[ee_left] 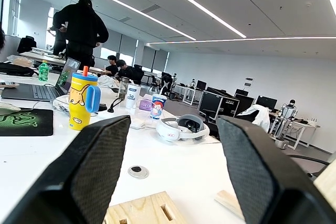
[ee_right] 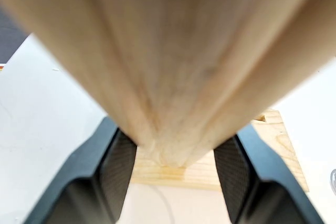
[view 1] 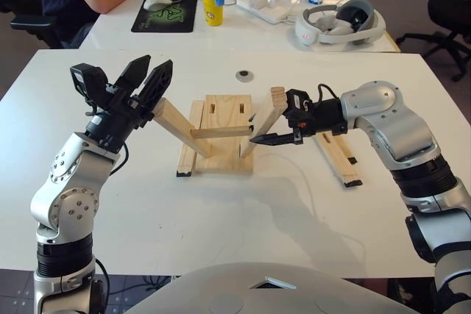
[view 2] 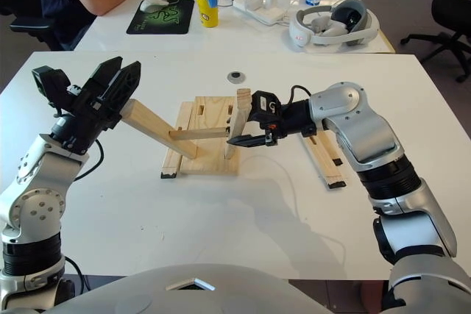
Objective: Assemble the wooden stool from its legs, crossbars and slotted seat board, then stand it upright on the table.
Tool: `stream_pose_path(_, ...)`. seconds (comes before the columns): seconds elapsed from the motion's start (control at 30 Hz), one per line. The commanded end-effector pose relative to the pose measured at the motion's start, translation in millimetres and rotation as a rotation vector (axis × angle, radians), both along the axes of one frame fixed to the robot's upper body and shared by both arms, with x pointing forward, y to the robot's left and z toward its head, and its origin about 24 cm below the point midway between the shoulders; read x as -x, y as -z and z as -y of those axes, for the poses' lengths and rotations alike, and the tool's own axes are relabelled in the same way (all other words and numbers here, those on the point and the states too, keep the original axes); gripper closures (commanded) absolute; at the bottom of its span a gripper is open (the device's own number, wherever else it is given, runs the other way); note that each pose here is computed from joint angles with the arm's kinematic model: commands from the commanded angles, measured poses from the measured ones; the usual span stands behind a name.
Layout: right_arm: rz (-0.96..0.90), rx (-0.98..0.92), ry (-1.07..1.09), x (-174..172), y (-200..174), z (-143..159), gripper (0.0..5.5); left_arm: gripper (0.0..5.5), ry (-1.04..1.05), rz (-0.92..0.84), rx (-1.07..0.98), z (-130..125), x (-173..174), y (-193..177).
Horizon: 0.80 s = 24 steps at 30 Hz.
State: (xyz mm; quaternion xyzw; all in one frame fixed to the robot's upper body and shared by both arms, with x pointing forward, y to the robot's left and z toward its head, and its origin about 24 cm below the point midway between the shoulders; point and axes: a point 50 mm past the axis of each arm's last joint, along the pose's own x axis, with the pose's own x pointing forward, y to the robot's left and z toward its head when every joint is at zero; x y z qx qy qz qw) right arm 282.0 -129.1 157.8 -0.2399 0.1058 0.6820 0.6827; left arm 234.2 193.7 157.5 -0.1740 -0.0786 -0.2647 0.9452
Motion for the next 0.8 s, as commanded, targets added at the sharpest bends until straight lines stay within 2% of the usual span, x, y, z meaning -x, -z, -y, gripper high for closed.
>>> stream_pose_path(0.03, -0.051, 0.159, -0.063, -2, 12, -8, 3.45, 2.45, 0.034, -0.183, -0.041, 14, 1, 31)
stream_pose_path(0.17, -0.139, 0.203, -0.096, -1, 22, -9, 3.45, 2.45, 0.068, -0.126, -0.047, 23, -7, 15)
stream_pose_path(0.47, -0.291, 0.226, 0.042, 6, 67, 11, 3.45, 2.45, 0.128, -0.025, -0.05, 32, -14, -22)
stream_pose_path(0.7, -0.336, 0.241, 0.149, 19, 98, 17, 3.45, 2.45, 0.154, 0.005, -0.057, 37, -14, -34)
stream_pose_path(0.8, -0.317, 0.185, 0.28, 15, 101, 13, 3.45, 2.45, 0.159, 0.011, -0.057, 38, -13, -37)
